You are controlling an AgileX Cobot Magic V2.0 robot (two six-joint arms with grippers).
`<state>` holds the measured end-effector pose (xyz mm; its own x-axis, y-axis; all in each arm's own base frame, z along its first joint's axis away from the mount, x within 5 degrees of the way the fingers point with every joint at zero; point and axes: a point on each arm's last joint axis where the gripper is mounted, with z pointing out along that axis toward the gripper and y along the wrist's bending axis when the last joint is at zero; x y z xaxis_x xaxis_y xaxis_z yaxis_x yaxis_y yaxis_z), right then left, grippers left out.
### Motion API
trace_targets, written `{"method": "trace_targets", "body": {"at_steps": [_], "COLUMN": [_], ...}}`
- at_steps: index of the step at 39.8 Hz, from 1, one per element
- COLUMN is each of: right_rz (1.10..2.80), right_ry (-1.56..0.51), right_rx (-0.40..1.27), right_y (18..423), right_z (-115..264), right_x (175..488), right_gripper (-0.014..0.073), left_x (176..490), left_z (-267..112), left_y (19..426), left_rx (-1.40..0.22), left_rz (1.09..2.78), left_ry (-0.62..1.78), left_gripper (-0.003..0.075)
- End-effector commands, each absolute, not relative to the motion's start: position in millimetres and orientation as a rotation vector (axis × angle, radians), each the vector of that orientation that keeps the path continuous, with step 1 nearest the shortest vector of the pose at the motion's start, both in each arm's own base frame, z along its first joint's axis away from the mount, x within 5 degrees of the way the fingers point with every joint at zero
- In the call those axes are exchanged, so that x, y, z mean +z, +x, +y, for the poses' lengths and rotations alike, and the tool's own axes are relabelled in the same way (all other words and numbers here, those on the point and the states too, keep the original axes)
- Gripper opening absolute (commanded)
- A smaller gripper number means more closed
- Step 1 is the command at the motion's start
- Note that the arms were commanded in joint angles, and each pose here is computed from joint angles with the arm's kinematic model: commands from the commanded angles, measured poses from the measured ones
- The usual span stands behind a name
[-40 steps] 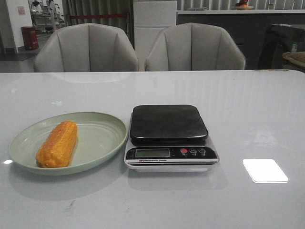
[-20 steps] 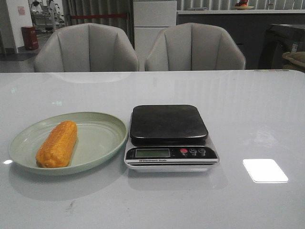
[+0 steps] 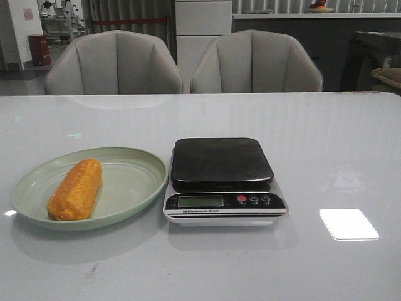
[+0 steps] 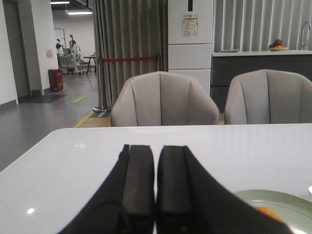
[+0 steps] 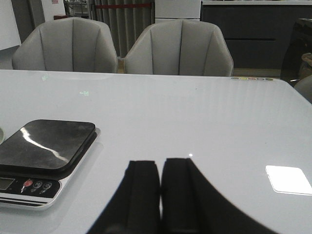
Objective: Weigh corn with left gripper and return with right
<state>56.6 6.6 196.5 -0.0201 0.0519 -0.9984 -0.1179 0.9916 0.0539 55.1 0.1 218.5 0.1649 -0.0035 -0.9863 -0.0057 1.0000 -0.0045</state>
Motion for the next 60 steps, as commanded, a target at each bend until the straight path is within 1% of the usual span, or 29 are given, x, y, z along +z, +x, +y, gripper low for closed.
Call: {"method": "trace_targets", "body": {"at_steps": [1, 6, 10, 19, 22, 25, 27, 36, 43, 45, 47, 52, 55, 58, 60], "right_rz": [1.491, 1.491, 1.491, 1.491, 1.491, 1.491, 1.491, 1.491, 1.491, 1.491, 1.491, 1.491, 1.491, 1.491, 1.491], "right_ry": [-0.047, -0.047, -0.047, -0.047, -0.047, -0.047, -0.047, -0.047, -0.047, -0.047, -0.047, -0.047, -0.047, -0.047, -0.047], "right_rx": [0.137, 0.137, 0.137, 0.137, 0.137, 0.137, 0.137, 0.137, 0.137, 0.137, 0.137, 0.137, 0.137, 0.137, 0.137], "right_y": [55, 55, 55, 55, 55, 55, 55, 55, 55, 55, 55, 55, 55, 55, 55], "right_z": [6, 6, 6, 6, 6, 6, 6, 6, 6, 6, 6, 6, 6, 6, 6], "right_x": [203, 203, 203, 203, 203, 203, 203, 203, 203, 203, 203, 203, 203, 203, 203], "right_gripper": [0.0183, 0.0183, 0.0183, 0.0183, 0.0183, 0.0183, 0.0183, 0.0183, 0.0183, 0.0183, 0.0183, 0.0183, 0.0183, 0.0183, 0.0183], "left_x": [220, 234, 254, 289, 299, 301, 300, 297, 297, 297, 297, 297, 297, 297, 300], "left_z": [-1, 0, 0, 2, 3, 4, 4, 4, 0, -1, -2, -5, -8, -9, -11], "left_y": [53, 51, 50, 58, 61, 64, 66, 70, 70, 70, 70, 72, 75, 79, 84], "left_rx": [-0.019, -0.041, -0.037, -0.022, -0.015, -0.010, -0.008, -0.010, -0.046, -0.057, -0.067, -0.102, -0.121, -0.131, -0.140], "left_rz": [1.305, 1.278, 1.289, 1.509, 1.612, 1.719, 1.760, 1.773, 1.778, 1.780, 1.780, 1.787, 1.800, 1.821, 1.838], "left_ry": [-0.013, -0.036, -0.040, -0.064, -0.076, -0.088, -0.091, -0.088, -0.044, -0.029, -0.017, 0.013, 0.035, 0.051, 0.062], "left_gripper": [0.0113, 0.0113, 0.0113, 0.0113, 0.0113, 0.0113, 0.0113, 0.0113, 0.0120, 0.0150, 0.0201, 0.0404, 0.0545, 0.0610, 0.0617]}}
